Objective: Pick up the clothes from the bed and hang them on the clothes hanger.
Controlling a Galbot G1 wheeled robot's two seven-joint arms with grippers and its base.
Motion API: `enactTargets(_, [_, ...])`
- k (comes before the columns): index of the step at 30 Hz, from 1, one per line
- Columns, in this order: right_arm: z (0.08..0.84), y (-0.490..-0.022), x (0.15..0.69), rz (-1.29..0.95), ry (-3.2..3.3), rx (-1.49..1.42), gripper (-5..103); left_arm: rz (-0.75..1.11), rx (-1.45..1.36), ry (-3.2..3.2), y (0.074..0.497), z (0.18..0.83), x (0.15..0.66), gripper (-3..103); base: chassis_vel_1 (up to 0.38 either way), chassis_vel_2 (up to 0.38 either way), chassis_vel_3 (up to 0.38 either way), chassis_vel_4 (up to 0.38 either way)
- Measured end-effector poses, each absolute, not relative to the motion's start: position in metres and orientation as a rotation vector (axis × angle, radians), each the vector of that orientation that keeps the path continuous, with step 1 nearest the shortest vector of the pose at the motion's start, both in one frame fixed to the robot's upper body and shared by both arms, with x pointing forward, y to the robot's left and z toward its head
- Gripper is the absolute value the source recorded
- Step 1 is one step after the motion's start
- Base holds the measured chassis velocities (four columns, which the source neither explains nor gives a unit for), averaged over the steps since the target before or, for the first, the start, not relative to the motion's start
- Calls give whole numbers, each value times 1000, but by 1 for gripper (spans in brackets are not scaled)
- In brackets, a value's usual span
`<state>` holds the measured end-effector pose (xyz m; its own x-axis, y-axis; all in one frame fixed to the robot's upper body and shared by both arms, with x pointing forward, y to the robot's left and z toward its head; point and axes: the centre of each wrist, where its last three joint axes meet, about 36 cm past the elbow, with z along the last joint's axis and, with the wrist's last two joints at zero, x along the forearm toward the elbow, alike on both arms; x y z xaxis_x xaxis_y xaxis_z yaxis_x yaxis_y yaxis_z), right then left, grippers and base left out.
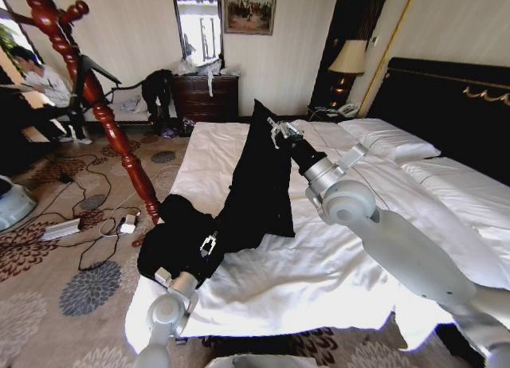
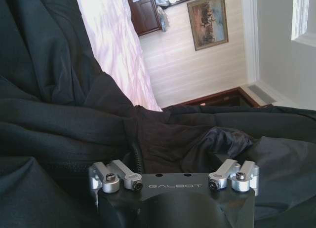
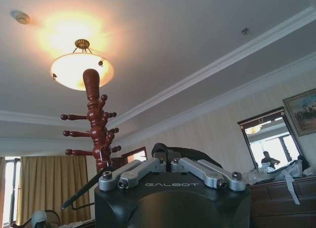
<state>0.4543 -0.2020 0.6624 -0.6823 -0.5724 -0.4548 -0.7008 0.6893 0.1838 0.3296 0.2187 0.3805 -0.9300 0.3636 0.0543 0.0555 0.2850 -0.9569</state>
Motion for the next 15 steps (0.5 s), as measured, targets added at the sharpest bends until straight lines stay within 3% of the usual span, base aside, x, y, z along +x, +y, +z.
enactTargets(4, [662, -202, 453, 492, 2538, -998, 0, 1708, -387, -2296, 212, 380, 334, 68, 0, 0, 0, 0])
enactTargets(6, [662, -203, 452, 492, 2538, -998, 0, 1708, -387, -2299, 212, 380, 334, 68, 0, 0, 0, 0])
enactTargets(10, [656, -206, 451, 498, 2555, -988, 0, 1702, -395, -2315, 213, 383, 331, 46, 0, 0, 0, 0])
enactTargets(11, [656, -206, 451, 498, 2555, -988, 0, 1702, -395, -2315, 213, 383, 331, 46, 0, 0, 0, 0])
enactTargets(13, [654, -207, 450, 501, 2563, -980, 0, 1694, -398, -2331, 217, 387, 329, 36, 0, 0, 0, 0])
enactTargets(15, [654, -208, 450, 501, 2564, -977, 0, 1692, -399, -2335, 218, 388, 329, 36, 0, 0, 0, 0])
